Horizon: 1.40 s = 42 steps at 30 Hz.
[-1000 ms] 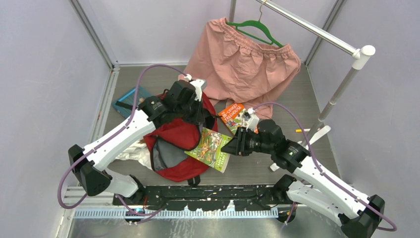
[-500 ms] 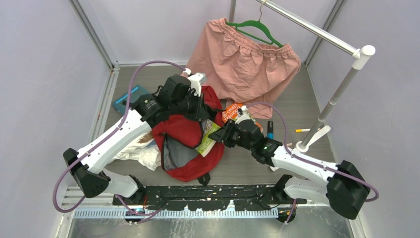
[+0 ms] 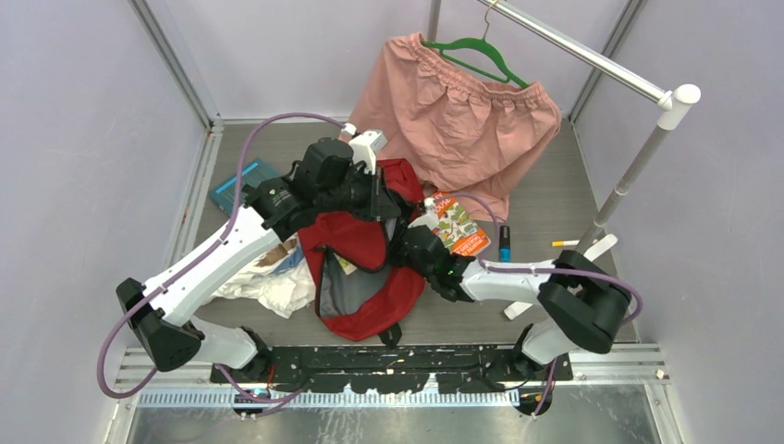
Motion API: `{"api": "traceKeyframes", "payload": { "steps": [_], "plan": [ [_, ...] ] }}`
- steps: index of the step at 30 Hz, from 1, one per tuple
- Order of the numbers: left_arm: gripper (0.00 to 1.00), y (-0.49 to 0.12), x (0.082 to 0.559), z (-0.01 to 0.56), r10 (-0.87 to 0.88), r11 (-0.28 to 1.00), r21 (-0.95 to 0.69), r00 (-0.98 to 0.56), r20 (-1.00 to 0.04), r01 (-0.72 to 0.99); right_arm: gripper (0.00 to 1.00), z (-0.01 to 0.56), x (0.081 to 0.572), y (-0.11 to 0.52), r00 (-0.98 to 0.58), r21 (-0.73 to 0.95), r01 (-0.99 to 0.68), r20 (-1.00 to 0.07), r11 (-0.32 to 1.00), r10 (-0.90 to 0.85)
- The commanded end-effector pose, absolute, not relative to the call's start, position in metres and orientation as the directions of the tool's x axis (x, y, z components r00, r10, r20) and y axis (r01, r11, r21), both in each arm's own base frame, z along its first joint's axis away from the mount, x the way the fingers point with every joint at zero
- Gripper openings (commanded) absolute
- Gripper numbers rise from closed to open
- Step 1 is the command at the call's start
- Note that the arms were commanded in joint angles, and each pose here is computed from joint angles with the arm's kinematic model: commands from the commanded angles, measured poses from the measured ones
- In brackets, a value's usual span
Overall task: Pack the student bag
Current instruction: Place the book in the student bag.
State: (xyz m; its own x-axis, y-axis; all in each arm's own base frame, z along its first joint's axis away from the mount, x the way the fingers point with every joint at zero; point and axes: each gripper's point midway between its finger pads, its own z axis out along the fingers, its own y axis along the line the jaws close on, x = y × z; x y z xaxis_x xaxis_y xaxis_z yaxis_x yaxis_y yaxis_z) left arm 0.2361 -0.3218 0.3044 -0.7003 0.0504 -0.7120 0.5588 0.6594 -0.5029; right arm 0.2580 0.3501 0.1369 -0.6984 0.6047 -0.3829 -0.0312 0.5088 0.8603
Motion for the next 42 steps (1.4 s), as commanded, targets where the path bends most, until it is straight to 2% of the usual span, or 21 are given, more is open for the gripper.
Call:
{"api": "traceKeyframes", "payload": {
  "steps": [1, 4, 13, 16, 19, 20, 23, 24, 27, 30, 35, 38, 42],
  "plan": [
    [0.0, -0.323, 0.229, 0.369, -0.072, 0.555, -0.527, -0.594, -0.801, 0.644, 0.01, 0.187, 0.294, 0.364, -0.554, 0.907, -0.106, -0.394, 0.407, 0.734],
    [0.0, -0.319, 0.226, 0.373, -0.072, 0.548, -0.527, -0.591, -0.804, 0.65, 0.01, 0.175, 0.3, 0.363, -0.536, 0.904, -0.082, -0.395, 0.42, 0.746],
    [0.0, -0.311, 0.206, 0.36, -0.089, 0.508, -0.572, -0.621, -0.778, 0.644, 0.01, 0.192, 0.32, 0.375, -0.484, 0.864, -0.132, -0.484, 0.486, 0.729],
    [0.0, -0.31, 0.199, 0.352, -0.087, 0.492, -0.59, -0.638, -0.765, 0.64, 0.01, 0.169, 0.324, 0.391, -0.515, 0.831, -0.121, -0.52, 0.542, 0.682],
    [0.0, -0.31, 0.197, 0.343, -0.07, 0.497, -0.602, -0.662, -0.746, 0.625, 0.01, 0.149, 0.321, 0.39, -0.533, 0.827, -0.095, -0.512, 0.554, 0.673],
    [0.0, -0.309, 0.197, 0.341, -0.067, 0.504, -0.599, -0.664, -0.745, 0.622, 0.04, 0.145, 0.318, 0.39, -0.541, 0.829, -0.096, -0.508, 0.551, 0.67],
    [0.0, -0.305, 0.201, 0.338, -0.072, 0.529, -0.586, -0.655, -0.752, 0.614, 0.4, 0.134, 0.308, 0.386, -0.568, 0.815, -0.097, -0.516, 0.571, 0.641],
    [0.0, -0.305, 0.203, 0.338, -0.073, 0.535, -0.581, -0.651, -0.756, 0.614, 0.48, 0.13, 0.304, 0.383, -0.575, 0.808, -0.094, -0.521, 0.581, 0.631],
    [0.0, -0.304, 0.207, 0.335, -0.071, 0.546, -0.574, -0.65, -0.757, 0.61, 0.64, 0.127, 0.293, 0.38, -0.604, 0.811, -0.104, -0.511, 0.576, 0.612],
    [0.0, -0.302, 0.209, 0.332, -0.059, 0.558, -0.565, -0.65, -0.757, 0.607, 0.73, 0.128, 0.279, 0.379, -0.626, 0.816, -0.125, -0.507, 0.565, 0.593],
    [0.0, -0.294, 0.216, 0.33, -0.08, 0.576, -0.564, -0.647, -0.759, 0.591, 0.78, 0.118, 0.26, 0.365, -0.63, 0.785, -0.115, -0.531, 0.608, 0.567],
    [0.0, -0.293, 0.22, 0.33, -0.097, 0.57, -0.579, -0.652, -0.752, 0.583, 0.88, 0.115, 0.253, 0.357, -0.628, 0.759, -0.121, -0.558, 0.64, 0.543],
    [0.0, -0.292, 0.223, 0.326, -0.091, 0.576, -0.581, -0.661, -0.745, 0.575, 0.93, 0.121, 0.244, 0.341, -0.618, 0.701, -0.119, -0.607, 0.704, 0.5]
  ]
}}
